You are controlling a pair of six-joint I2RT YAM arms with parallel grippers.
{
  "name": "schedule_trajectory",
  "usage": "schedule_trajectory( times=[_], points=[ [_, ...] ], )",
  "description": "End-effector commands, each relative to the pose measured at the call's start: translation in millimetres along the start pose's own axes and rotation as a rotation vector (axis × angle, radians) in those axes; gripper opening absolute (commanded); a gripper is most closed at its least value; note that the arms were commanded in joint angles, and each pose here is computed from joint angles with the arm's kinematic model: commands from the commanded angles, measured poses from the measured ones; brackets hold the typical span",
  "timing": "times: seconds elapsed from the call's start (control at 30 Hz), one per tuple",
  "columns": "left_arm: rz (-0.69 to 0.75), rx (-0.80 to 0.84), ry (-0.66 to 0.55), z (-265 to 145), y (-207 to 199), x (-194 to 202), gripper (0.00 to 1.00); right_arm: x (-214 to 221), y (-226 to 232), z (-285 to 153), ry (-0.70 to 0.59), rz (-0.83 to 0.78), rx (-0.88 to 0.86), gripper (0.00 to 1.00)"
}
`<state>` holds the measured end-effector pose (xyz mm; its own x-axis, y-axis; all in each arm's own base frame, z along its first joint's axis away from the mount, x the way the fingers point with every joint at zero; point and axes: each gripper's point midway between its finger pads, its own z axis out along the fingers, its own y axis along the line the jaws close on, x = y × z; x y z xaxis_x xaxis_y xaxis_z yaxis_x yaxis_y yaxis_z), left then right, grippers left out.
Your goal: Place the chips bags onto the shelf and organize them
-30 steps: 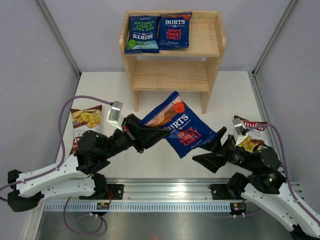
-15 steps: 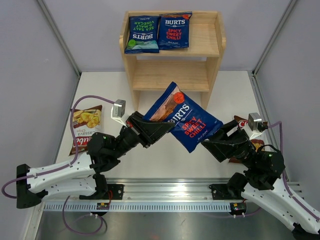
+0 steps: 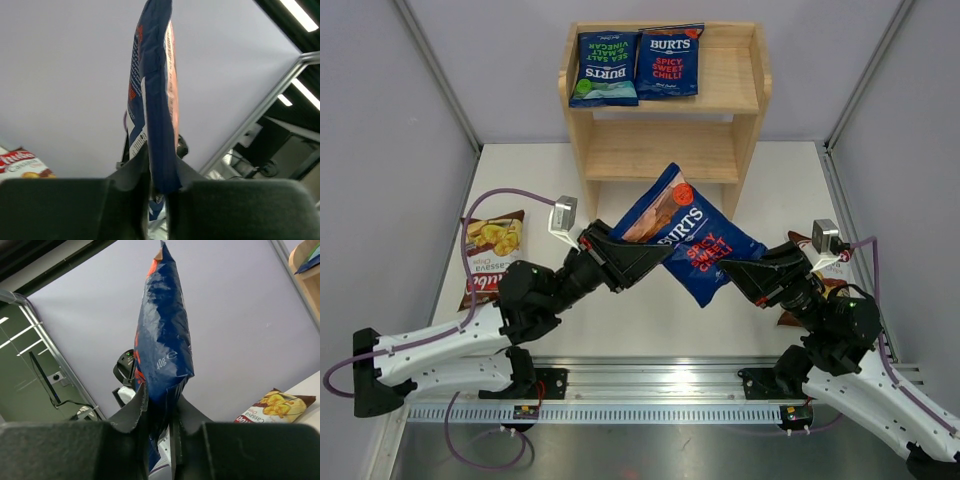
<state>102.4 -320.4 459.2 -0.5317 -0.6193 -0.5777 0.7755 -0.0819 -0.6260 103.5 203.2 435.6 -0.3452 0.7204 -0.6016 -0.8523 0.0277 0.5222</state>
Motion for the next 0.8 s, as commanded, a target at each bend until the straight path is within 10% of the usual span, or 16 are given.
schedule_trajectory(
  times=[0.0,0.2,0.4,0.77],
  points=[
    [0.020,-0.014,-0.044,6,-11,-25,0.27,-13,6,2,-0.055,-0.019,-0.016,0.14],
    [0.102,-0.493,-0.108,-31,70,-70,0.98,-16,-30,0,-0.066,-0.025,0.192,0.06],
    [0.303,-0.874,-0.107,-120,108,-106,0.99,-36,-84,7,-0.213,0.071,0.483,0.08],
    [0.500,-0.996,0.383,-207,118,-55,0.99,-115,-99,79,-0.500,0.092,0.639,0.00]
  ],
)
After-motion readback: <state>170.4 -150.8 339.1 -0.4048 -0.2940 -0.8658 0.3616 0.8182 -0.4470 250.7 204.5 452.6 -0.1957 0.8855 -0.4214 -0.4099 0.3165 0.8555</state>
